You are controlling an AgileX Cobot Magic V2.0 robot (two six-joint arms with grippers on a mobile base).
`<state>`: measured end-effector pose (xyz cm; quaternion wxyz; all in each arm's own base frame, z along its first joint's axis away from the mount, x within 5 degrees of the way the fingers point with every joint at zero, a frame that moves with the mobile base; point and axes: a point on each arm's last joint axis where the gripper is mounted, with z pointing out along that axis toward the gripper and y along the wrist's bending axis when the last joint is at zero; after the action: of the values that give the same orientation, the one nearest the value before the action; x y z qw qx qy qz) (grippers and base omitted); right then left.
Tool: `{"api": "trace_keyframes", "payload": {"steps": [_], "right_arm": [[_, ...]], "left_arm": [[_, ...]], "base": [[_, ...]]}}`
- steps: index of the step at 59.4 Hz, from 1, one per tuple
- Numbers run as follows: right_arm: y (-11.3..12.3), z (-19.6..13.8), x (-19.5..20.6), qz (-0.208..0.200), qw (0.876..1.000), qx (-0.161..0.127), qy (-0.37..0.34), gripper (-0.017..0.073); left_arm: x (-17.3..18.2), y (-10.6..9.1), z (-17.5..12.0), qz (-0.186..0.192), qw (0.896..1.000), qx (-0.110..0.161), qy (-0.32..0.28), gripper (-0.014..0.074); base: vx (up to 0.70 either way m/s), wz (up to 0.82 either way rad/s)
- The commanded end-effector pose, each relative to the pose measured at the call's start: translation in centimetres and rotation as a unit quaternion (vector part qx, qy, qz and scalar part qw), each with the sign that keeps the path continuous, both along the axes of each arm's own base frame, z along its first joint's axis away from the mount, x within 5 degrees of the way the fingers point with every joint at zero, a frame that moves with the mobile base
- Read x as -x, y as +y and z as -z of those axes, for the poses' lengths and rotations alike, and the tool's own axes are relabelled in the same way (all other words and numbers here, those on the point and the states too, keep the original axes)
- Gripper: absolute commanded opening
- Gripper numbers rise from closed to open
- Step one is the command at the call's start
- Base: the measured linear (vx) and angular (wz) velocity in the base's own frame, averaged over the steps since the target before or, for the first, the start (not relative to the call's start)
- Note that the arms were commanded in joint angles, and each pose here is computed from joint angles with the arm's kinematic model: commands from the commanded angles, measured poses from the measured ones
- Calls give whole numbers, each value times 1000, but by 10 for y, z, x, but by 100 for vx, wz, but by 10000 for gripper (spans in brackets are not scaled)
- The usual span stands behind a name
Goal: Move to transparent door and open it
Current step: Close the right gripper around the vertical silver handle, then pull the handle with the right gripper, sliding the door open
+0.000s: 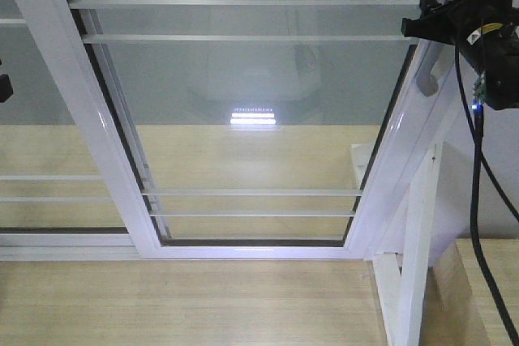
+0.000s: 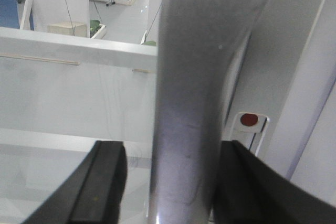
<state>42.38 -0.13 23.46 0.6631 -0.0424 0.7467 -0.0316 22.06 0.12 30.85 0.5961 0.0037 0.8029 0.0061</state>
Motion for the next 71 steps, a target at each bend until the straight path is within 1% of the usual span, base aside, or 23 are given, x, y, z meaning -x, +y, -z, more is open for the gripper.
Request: {"api": "trace_keyframes", "payload": {"steps": [1,4,11,24,33,40,56,66,71], "right_arm": [[6,-41,2,-14,997,-6,-79,314],[8,-41,2,-19,997,-3,-79,300],[21,-41,2,-42,996,6,-79,297],[59,-41,6,-95,992,16,-80,297],[82,-41,10,-123,989,14,-80,298],[98,-41,13,-141,987,13,-80,312],[133,-41,23,-184,980,7,-82,392],[151,-41,29,-205,975,4,-82,406],[157,-43,32,-212,974,-5,-82,406]], "left_arm": [[-1,-2,-21,5,998,1,-61,492],[-1,-2,-21,5,998,1,-61,492],[-1,-2,-21,5,998,1,-60,492],[0,-1,-18,4,999,1,-47,492],[0,-1,-16,3,1000,1,-30,492],[0,-1,-16,3,1000,1,-30,492],[0,-1,-16,3,1000,1,-30,492],[0,-1,-16,3,1000,1,-30,492],[0,-1,-16,3,1000,1,-30,492]], "base": [[0,0],[0,0],[0,0],[0,0],[0,-1],[0,0],[0,0],[0,0],[0,0]]}}
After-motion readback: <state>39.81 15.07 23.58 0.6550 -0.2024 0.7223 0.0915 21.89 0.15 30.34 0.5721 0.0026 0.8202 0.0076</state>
